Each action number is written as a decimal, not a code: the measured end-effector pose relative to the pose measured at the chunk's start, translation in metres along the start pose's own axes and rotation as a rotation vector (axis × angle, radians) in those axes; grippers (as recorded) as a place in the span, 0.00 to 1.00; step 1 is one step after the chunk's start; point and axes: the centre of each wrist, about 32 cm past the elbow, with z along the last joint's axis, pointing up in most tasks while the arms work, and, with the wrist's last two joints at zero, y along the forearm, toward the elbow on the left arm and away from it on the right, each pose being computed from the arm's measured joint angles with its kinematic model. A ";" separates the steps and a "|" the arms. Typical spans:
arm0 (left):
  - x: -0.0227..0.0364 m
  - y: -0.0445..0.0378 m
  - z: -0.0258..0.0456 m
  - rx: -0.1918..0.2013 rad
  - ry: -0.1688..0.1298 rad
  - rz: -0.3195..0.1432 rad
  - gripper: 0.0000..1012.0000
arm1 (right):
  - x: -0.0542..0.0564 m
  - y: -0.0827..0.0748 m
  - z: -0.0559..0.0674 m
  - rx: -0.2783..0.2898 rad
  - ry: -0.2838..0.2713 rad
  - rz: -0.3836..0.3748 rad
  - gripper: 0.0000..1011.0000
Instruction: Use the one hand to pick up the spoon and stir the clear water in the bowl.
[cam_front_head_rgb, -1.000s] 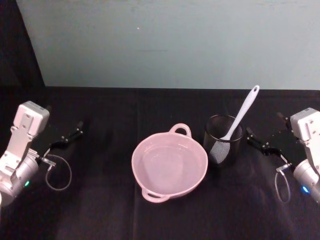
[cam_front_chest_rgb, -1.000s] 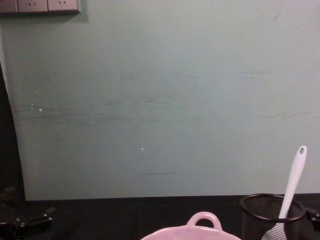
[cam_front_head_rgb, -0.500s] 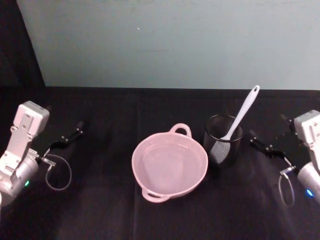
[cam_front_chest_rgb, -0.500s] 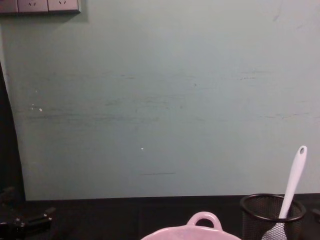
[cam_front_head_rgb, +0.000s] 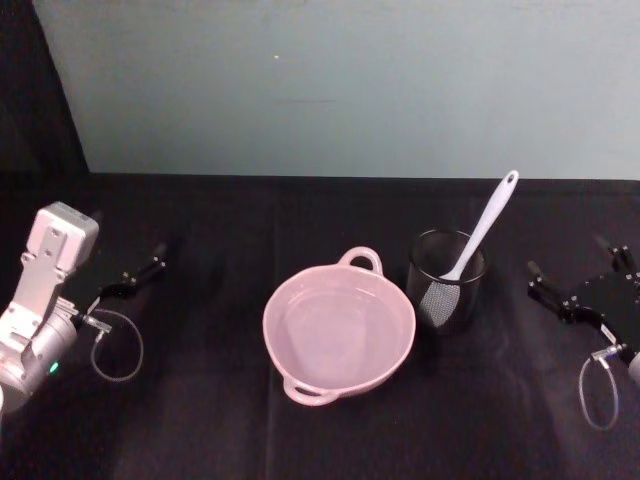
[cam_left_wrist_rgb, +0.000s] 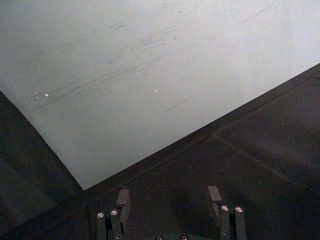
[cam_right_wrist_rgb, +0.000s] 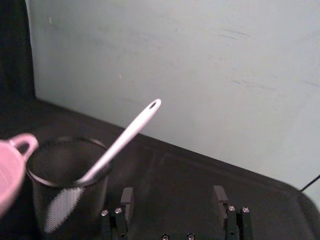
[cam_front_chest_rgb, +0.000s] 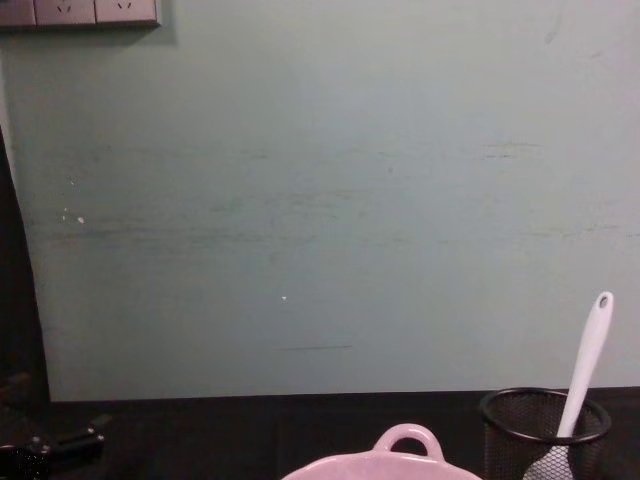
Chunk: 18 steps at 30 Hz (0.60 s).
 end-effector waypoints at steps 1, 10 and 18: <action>0.0000 0.0000 0.0000 0.000 0.000 0.000 0.99 | 0.000 0.000 0.000 0.000 0.000 0.000 0.99; 0.0000 0.0000 0.0000 0.000 0.000 0.000 0.99 | 0.008 0.004 0.008 0.059 0.301 0.099 0.99; 0.0000 0.0000 0.0000 0.000 0.000 0.000 0.99 | 0.018 0.033 0.006 0.068 0.547 0.224 0.99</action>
